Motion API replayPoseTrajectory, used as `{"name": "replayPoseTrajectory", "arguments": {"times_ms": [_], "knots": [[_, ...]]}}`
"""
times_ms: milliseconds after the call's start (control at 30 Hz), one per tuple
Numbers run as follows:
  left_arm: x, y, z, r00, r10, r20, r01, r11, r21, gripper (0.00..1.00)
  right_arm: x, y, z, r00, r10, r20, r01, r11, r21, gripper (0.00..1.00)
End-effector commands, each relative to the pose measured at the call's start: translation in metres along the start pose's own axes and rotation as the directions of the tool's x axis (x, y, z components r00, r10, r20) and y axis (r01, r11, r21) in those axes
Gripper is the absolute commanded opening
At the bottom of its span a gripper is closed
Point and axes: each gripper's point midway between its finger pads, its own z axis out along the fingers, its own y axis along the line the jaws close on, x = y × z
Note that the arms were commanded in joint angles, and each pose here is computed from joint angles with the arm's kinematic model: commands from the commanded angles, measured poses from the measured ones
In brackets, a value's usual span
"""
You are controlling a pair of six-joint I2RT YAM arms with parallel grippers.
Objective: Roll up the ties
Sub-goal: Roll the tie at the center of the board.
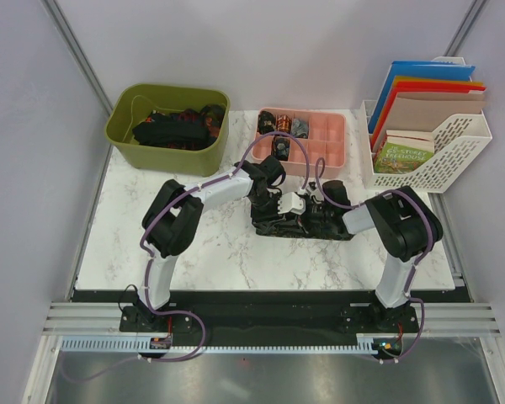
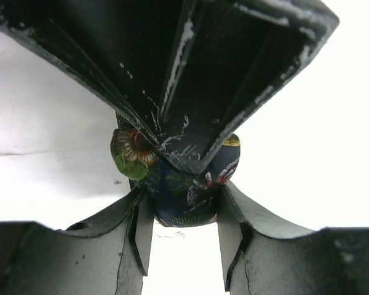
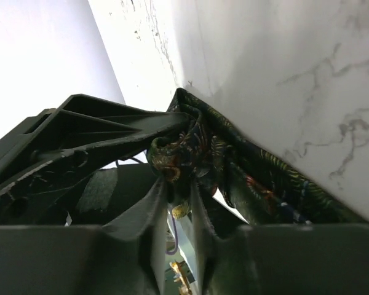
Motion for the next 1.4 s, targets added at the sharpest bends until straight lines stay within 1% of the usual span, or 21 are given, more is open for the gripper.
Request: {"name": "replayPoseTrajectory", "arguments": {"times_ms": [0, 67, 100, 167, 200, 233, 267, 300, 333, 367, 500, 533, 567, 633, 667, 800, 867, 1000, 1133, 1300, 1367], "knots": [[0.056, -0.032, 0.047, 0.987, -0.024, -0.161, 0.049, 0.986, 0.157, 0.31, -0.010, -0.004, 0.000, 0.999, -0.038, 0.031, 0.037, 0.999, 0.039, 0.17], [0.057, -0.033, 0.047, 0.987, -0.027, -0.161, 0.053, 0.986, 0.158, 0.32, -0.012, -0.009, -0.002, 0.998, -0.047, 0.032, 0.045, 0.997, 0.058, 0.12], [0.056, -0.033, 0.046, 0.987, -0.026, -0.157, 0.051, 0.986, 0.156, 0.32, -0.012, -0.014, -0.004, 0.999, -0.037, 0.036, 0.034, 0.996, 0.080, 0.06], [0.052, -0.033, 0.041, 0.989, -0.027, -0.144, 0.050, 0.987, 0.153, 0.34, -0.011, -0.021, -0.006, 0.998, -0.045, 0.032, 0.041, 0.993, 0.108, 0.01], [0.050, -0.033, 0.039, 0.991, -0.029, -0.133, 0.049, 0.987, 0.151, 0.36, -0.013, -0.027, -0.007, 0.998, -0.046, 0.039, 0.041, 0.991, 0.130, 0.00], [0.044, -0.032, 0.033, 0.993, -0.024, -0.117, 0.041, 0.989, 0.139, 0.41, -0.011, -0.033, -0.008, 0.999, -0.027, 0.028, 0.022, 0.986, 0.166, 0.00], [0.042, -0.031, 0.029, 0.994, -0.024, -0.107, 0.038, 0.990, 0.133, 0.42, -0.011, -0.039, -0.009, 0.999, -0.046, 0.022, 0.041, 0.981, 0.189, 0.00], [0.038, -0.029, 0.025, 0.996, -0.024, -0.089, 0.035, 0.991, 0.126, 0.45, -0.008, -0.046, -0.010, 1.000, -0.026, 0.011, 0.023, 0.976, 0.217, 0.00], [0.032, -0.027, 0.018, 0.998, -0.026, -0.065, 0.033, 0.993, 0.110, 0.51, -0.010, -0.048, -0.009, 0.999, -0.031, 0.011, 0.028, 0.973, 0.230, 0.00], [0.026, -0.023, 0.011, 0.999, -0.032, -0.039, 0.036, 0.994, 0.101, 0.53, -0.011, -0.050, -0.010, 1.000, -0.027, 0.009, 0.025, 0.971, 0.239, 0.00], [0.003, -0.015, -0.015, 0.993, -0.050, 0.107, 0.043, 0.997, 0.067, 0.66, -0.010, -0.059, -0.010, 0.999, -0.033, -0.017, 0.036, 0.957, 0.287, 0.00], [-0.002, -0.014, -0.021, 0.990, -0.038, 0.137, 0.032, 0.998, 0.050, 0.71, -0.013, -0.058, -0.011, 0.999, -0.036, -0.013, 0.038, 0.955, 0.295, 0.00], [-0.010, -0.011, -0.031, 0.983, -0.012, 0.183, 0.010, 1.000, 0.014, 0.73, -0.013, -0.060, -0.011, 0.999, -0.037, -0.016, 0.040, 0.952, 0.302, 0.00], [-0.017, -0.006, -0.042, 0.972, -0.003, 0.237, 0.011, 0.999, -0.031, 0.76, -0.012, -0.064, -0.012, 0.999, -0.039, -0.027, 0.046, 0.947, 0.319, 0.00], [-0.019, -0.003, -0.047, 0.966, 0.014, 0.259, 0.004, 0.998, -0.069, 0.77, -0.012, -0.066, -0.012, 0.999, -0.038, -0.029, 0.045, 0.944, 0.326, 0.00], [-0.011, 0.013, -0.053, 0.956, -0.017, 0.294, 0.060, 0.989, -0.138, 0.79, -0.008, -0.075, -0.018, 0.998, -0.026, -0.050, 0.043, 0.925, 0.379, 0.00], [-0.007, 0.015, -0.049, 0.956, -0.029, 0.293, 0.074, 0.987, -0.143, 0.80, -0.009, -0.076, -0.020, 0.998, -0.029, -0.058, 0.049, 0.918, 0.393, 0.00], [-0.012, 0.016, -0.040, 0.949, -0.024, 0.314, 0.070, 0.988, -0.135, 0.85, -0.007, -0.079, -0.019, 0.998, -0.007, -0.068, 0.034, 0.914, 0.404, 0.00], [-0.016, 0.019, -0.029, 0.948, 0.005, 0.317, 0.041, 0.990, -0.137, 0.89, -0.006, -0.088, -0.018, 0.997, 0.003, -0.081, 0.032, 0.904, 0.427, 0.00], [-0.021, 0.018, -0.019, 0.948, 0.043, 0.316, -0.002, 0.992, -0.129, 0.89, -0.006, -0.090, -0.017, 0.996, 0.003, -0.095, 0.038, 0.902, 0.430, 0.00], [-0.023, 0.015, -0.014, 0.948, 0.056, 0.312, -0.021, 0.993, -0.114, 0.86, -0.005, -0.091, -0.018, 0.995, 0.004, -0.097, 0.038, 0.901, 0.433, 0.00]]}}
